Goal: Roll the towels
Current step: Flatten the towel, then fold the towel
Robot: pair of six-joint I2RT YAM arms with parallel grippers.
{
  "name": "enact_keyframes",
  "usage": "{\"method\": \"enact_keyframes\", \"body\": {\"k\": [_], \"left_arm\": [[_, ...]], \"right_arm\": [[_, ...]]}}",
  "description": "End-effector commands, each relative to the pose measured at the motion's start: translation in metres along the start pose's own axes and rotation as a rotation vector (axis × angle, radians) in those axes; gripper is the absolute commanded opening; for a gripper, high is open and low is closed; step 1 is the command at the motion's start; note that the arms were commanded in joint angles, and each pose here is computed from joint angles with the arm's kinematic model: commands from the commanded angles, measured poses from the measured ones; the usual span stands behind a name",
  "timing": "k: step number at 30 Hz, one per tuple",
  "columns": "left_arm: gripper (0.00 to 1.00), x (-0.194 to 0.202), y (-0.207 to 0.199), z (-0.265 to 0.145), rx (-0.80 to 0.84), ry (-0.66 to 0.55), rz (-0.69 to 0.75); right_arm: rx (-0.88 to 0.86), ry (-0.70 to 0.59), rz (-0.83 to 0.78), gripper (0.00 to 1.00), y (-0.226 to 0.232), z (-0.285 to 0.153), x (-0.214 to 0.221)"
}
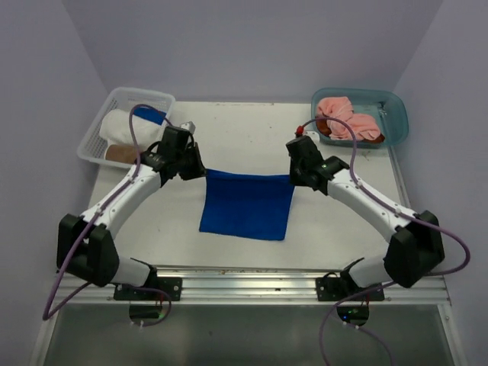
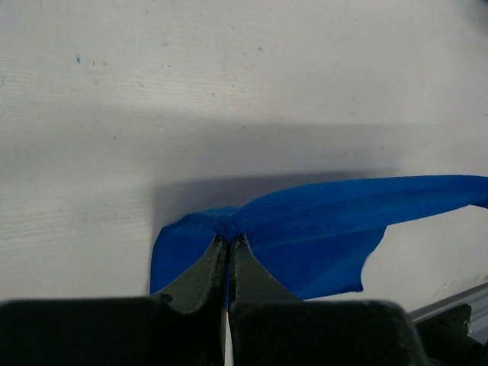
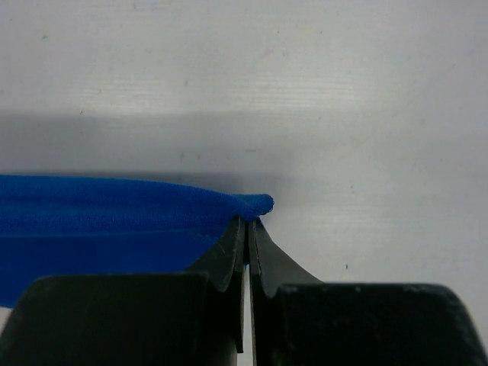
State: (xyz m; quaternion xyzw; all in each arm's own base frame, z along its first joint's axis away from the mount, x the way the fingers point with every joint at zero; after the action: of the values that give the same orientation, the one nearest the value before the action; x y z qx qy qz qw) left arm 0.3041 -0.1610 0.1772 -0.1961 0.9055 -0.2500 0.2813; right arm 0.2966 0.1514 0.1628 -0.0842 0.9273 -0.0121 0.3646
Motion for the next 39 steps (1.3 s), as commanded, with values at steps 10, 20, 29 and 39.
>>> {"method": "enact_keyframes", "body": {"k": [10, 20, 29, 39], "left_arm": [[0.00, -0.074, 0.025, 0.083, -0.063, -0.016, -0.036], [0.00, 0.000, 0.059, 0.075, -0.064, 0.197, -0.063], [0.00, 0.050, 0.100, 0.045, -0.136, 0.246, -0.062], [0.00, 0.083, 0.113, 0.040, -0.102, 0.278, -0.126]], "right_arm": [[0.072, 0.012, -0.071, 0.00, -0.012, 0.082, -0.055], [-0.139, 0.145, 0.011, 0.00, 0.011, 0.057, 0.048], [-0.172, 0.214, 0.043, 0.00, 0.015, 0.042, 0.104], [-0.164, 0.226, 0.054, 0.00, 0.019, 0.046, 0.114]]}}
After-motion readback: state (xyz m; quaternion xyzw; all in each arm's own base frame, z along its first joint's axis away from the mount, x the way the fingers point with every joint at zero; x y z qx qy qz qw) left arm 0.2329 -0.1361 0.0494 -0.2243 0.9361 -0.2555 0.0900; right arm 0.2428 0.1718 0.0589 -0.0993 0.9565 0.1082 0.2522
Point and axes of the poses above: each gripper's point midway between its finger pads, its own z axis out along the fingers, its own y axis along the line the jaws close on, x = y × z, the point moved 1 cm from there along -z, back along the fingers, and after that the axes turned 15 degrees about -z, right-handed, at the moved point
